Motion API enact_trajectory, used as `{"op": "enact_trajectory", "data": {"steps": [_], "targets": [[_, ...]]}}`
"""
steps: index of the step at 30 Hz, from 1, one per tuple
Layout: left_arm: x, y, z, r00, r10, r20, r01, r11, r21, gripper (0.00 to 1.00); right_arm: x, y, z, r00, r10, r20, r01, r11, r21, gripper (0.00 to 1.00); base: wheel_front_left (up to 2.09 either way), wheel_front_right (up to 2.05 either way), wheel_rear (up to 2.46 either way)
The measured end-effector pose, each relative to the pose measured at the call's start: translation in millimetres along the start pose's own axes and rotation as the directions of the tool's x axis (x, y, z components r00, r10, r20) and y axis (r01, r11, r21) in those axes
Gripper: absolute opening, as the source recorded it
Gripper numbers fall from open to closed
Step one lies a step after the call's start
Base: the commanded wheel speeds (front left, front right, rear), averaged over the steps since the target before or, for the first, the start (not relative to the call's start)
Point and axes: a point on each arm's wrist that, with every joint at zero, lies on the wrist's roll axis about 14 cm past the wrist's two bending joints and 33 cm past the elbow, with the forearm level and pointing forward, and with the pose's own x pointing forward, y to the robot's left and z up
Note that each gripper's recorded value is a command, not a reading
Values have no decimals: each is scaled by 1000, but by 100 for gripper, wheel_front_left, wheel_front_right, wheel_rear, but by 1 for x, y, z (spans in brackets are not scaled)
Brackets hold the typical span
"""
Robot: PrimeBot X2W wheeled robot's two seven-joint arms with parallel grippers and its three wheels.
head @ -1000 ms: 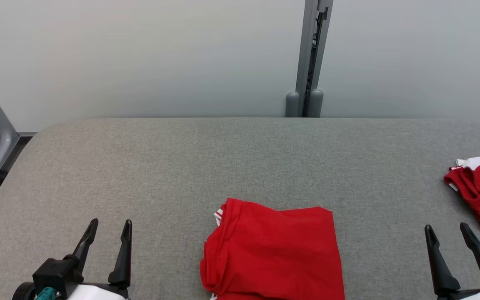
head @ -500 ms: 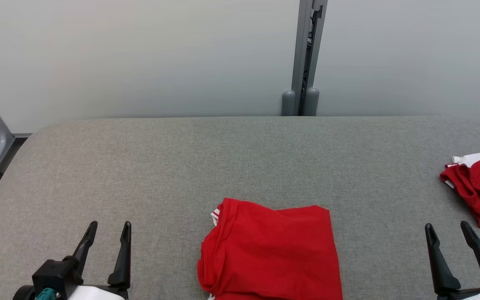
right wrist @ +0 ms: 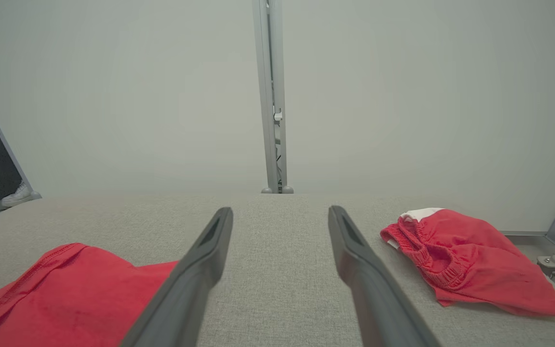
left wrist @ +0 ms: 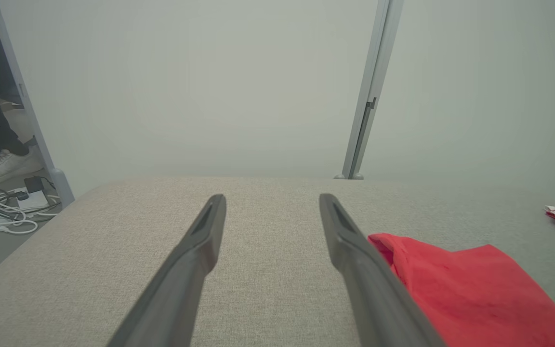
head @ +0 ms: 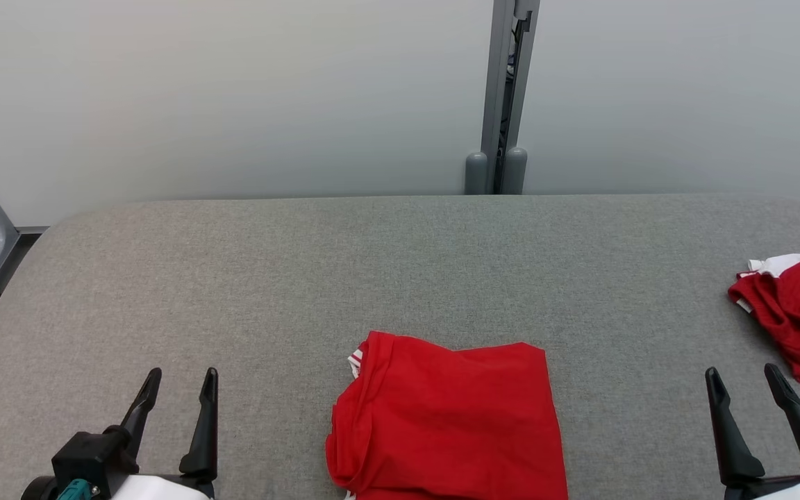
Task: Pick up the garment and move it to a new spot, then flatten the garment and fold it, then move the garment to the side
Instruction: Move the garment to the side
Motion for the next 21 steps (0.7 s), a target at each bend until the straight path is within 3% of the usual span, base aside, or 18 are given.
{"op": "enact_trajectory", "data": {"steps": [13, 21], "targets": [[-2, 2, 2, 1000, 5, 4, -5, 1000, 2, 100, 3, 1, -5, 1000, 4, -11, -4, 1000, 9, 100, 0, 0, 0], [0, 10, 10, 999, 35, 38, -34, 999, -6, 100, 23, 34, -32, 989, 117, -92, -112, 992, 58, 100, 0, 0, 0]]}}
